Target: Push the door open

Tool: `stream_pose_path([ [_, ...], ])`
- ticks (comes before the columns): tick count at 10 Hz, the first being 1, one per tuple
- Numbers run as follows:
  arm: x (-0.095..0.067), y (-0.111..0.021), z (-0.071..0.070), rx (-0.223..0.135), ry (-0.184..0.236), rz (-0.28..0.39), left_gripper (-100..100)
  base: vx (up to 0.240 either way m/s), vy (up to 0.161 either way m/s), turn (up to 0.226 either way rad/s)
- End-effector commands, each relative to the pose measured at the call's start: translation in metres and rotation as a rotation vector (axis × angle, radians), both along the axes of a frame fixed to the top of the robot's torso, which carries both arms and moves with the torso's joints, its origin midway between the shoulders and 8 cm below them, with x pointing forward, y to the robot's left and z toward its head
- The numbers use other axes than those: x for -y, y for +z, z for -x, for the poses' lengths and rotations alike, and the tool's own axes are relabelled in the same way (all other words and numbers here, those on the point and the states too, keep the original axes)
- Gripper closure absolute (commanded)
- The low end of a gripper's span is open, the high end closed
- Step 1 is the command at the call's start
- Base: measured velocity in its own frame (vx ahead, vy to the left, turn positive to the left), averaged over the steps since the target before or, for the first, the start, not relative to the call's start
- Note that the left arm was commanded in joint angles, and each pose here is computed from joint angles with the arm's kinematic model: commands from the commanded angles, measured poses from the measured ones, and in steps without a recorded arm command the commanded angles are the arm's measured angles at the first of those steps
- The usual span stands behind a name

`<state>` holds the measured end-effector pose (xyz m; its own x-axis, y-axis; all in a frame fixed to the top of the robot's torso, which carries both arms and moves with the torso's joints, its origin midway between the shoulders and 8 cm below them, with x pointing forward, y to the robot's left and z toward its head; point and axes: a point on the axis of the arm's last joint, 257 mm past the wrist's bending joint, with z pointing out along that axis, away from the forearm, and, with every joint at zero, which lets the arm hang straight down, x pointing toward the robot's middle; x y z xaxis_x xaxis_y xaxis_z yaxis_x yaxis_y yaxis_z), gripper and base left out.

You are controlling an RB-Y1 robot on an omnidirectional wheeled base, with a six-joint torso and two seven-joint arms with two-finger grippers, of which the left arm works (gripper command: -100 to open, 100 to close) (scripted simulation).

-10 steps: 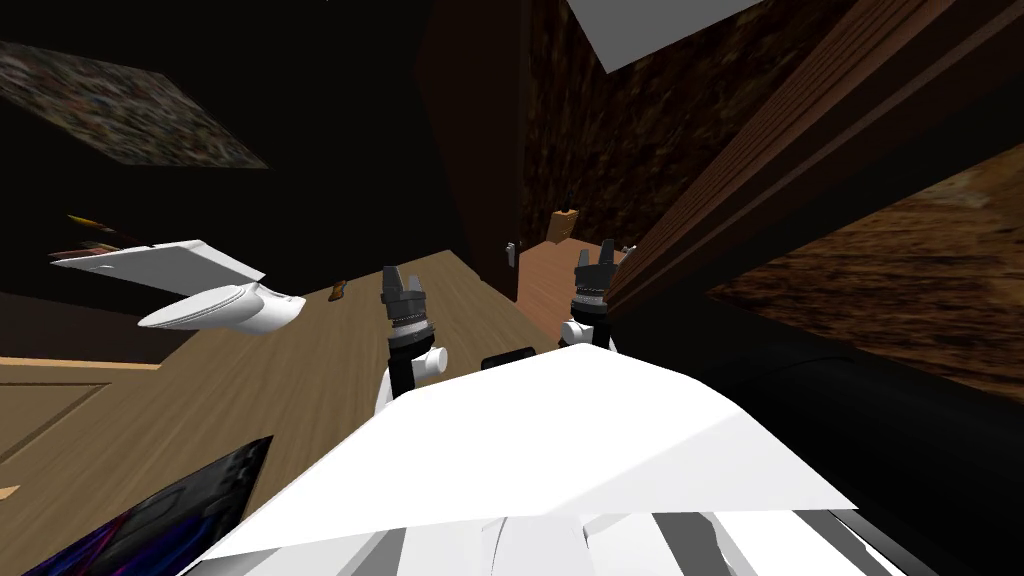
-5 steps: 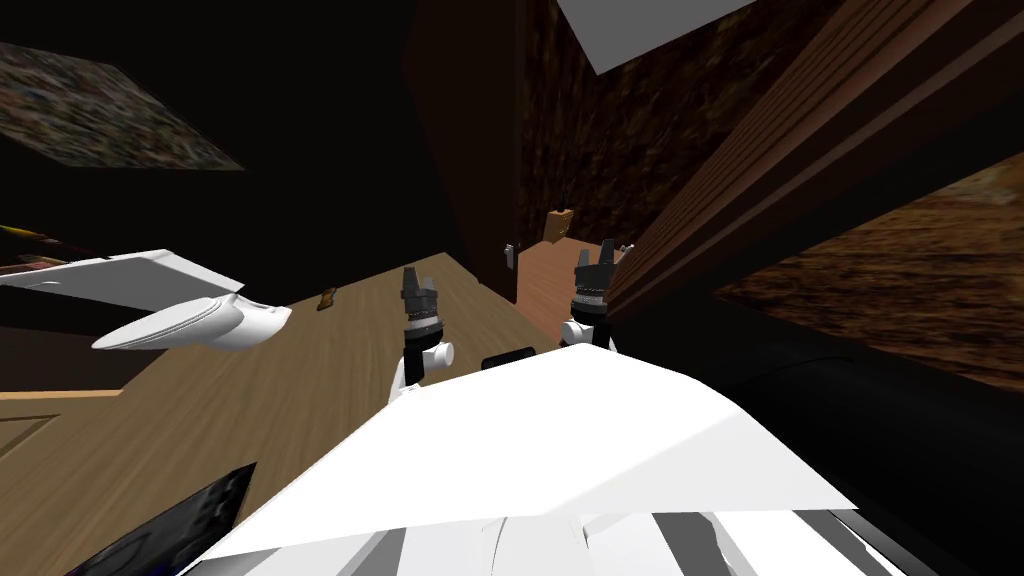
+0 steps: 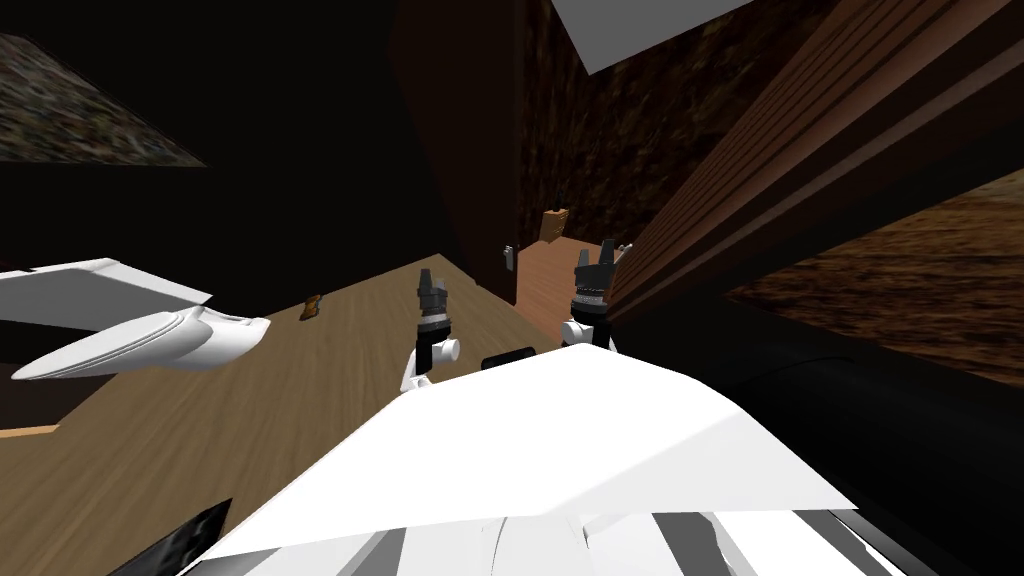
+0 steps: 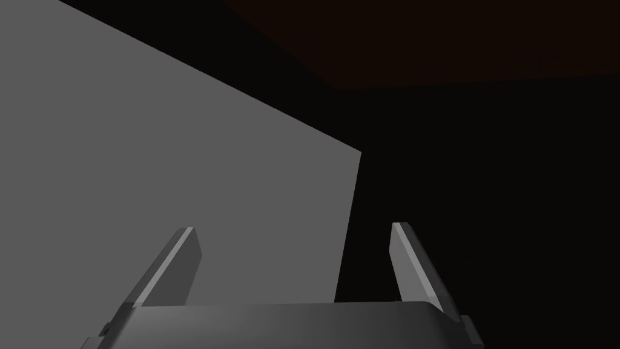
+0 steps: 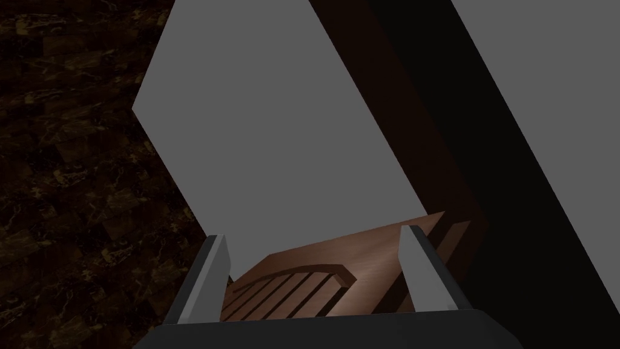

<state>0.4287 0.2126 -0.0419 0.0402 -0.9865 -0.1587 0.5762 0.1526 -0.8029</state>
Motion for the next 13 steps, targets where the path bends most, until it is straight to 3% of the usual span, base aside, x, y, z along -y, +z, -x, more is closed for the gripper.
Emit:
stream_pose_path([
  [1,0.010,-0.011,-0.009,-0.023,-0.023,0.011,-100,0.085,0.069,-0.098],
  [3,0.015,-0.018,-0.014,-0.037,-0.037,0.017,-100,0.079,0.069,-0.071],
  [7,0.037,-0.044,-0.035,-0.097,-0.092,0.038,-100,0.064,0.054,-0.091],
  [8,0.037,-0.044,-0.035,-0.097,-0.092,0.038,-100,0.059,0.063,-0.040],
  [13,0.067,-0.078,-0.059,-0.176,-0.161,0.058,-100,0.080,0.073,-0.104],
])
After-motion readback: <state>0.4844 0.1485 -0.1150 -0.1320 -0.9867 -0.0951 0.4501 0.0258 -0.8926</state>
